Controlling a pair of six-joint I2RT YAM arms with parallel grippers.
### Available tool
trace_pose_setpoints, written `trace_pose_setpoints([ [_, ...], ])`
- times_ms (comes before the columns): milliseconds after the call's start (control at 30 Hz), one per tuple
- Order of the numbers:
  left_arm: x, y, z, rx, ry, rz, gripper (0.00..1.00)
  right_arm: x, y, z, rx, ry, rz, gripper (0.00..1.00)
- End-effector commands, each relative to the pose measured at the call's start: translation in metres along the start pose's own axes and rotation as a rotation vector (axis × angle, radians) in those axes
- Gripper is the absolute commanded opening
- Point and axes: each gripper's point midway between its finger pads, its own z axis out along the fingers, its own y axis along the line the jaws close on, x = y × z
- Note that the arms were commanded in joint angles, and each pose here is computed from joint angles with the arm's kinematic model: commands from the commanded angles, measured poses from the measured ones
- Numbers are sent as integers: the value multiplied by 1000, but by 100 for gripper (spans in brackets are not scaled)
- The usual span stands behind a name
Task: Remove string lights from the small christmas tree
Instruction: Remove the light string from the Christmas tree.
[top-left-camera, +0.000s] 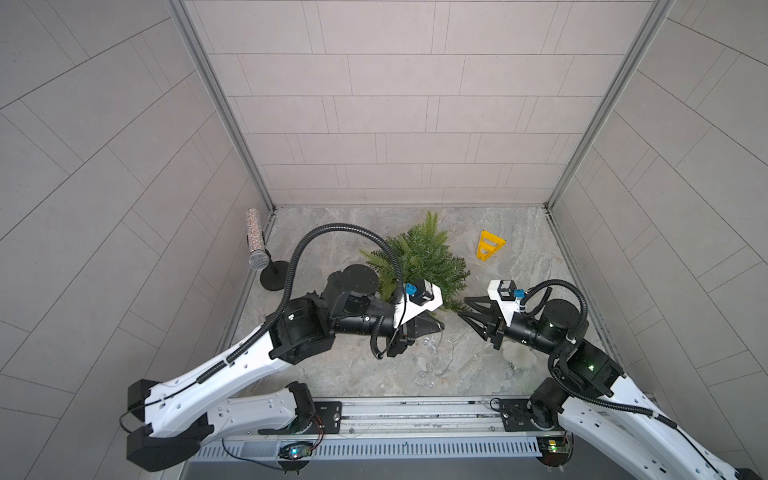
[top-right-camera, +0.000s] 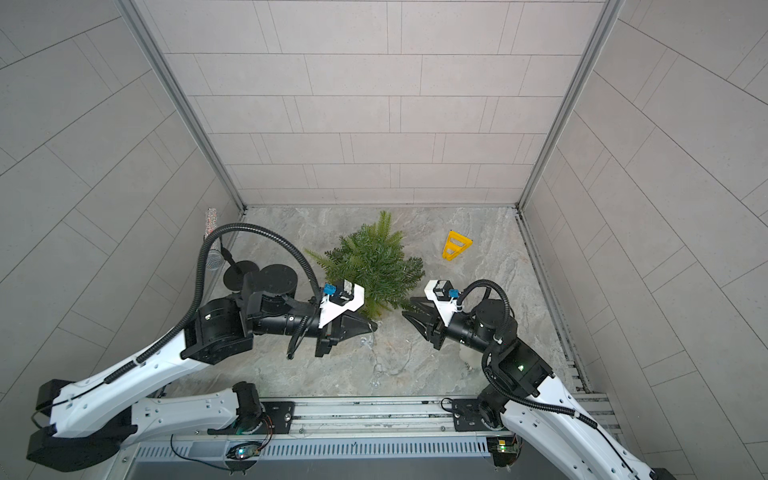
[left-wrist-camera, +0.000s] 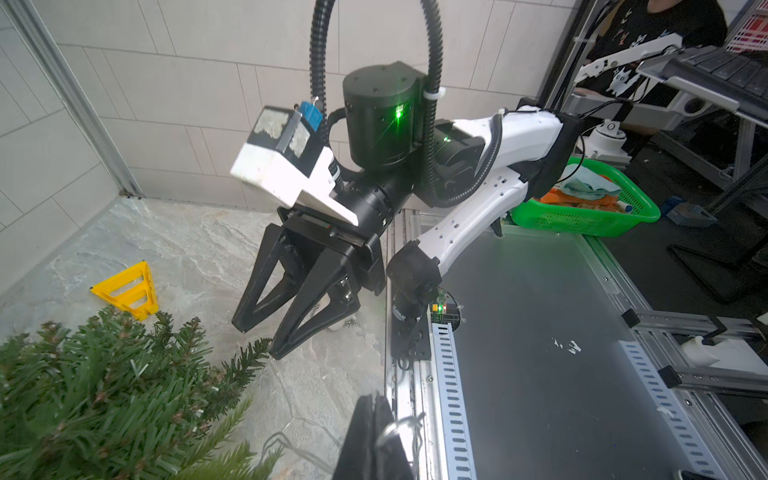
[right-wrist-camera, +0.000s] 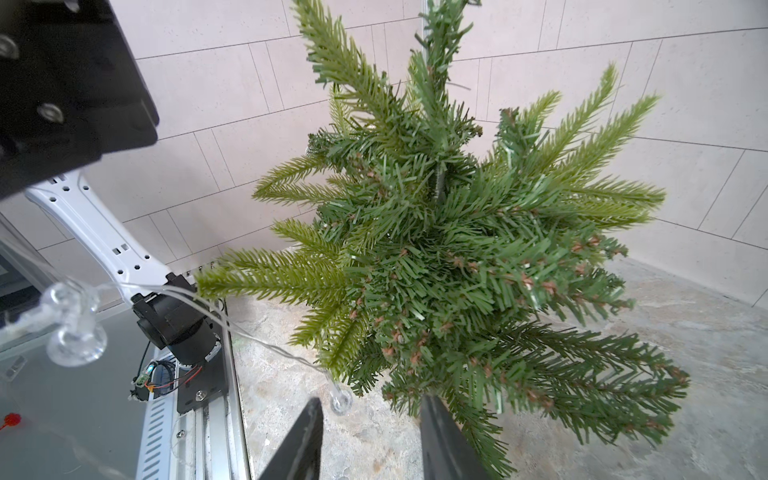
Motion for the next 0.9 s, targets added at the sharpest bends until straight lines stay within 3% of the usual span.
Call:
trace_pose_setpoints([
  [0, 4, 2, 8, 0, 9, 24, 0, -5, 0, -3, 13, -11, -16, 41],
  [267, 30, 6, 5, -36, 68, 4, 0, -1, -10, -6, 77, -2, -20, 41],
  [733, 50, 44, -57, -403, 131, 51, 0, 0, -11, -4, 75, 4, -20, 42],
  [867, 43, 47, -78, -473, 102, 75, 0, 1, -11, -3, 74, 4, -18, 42],
])
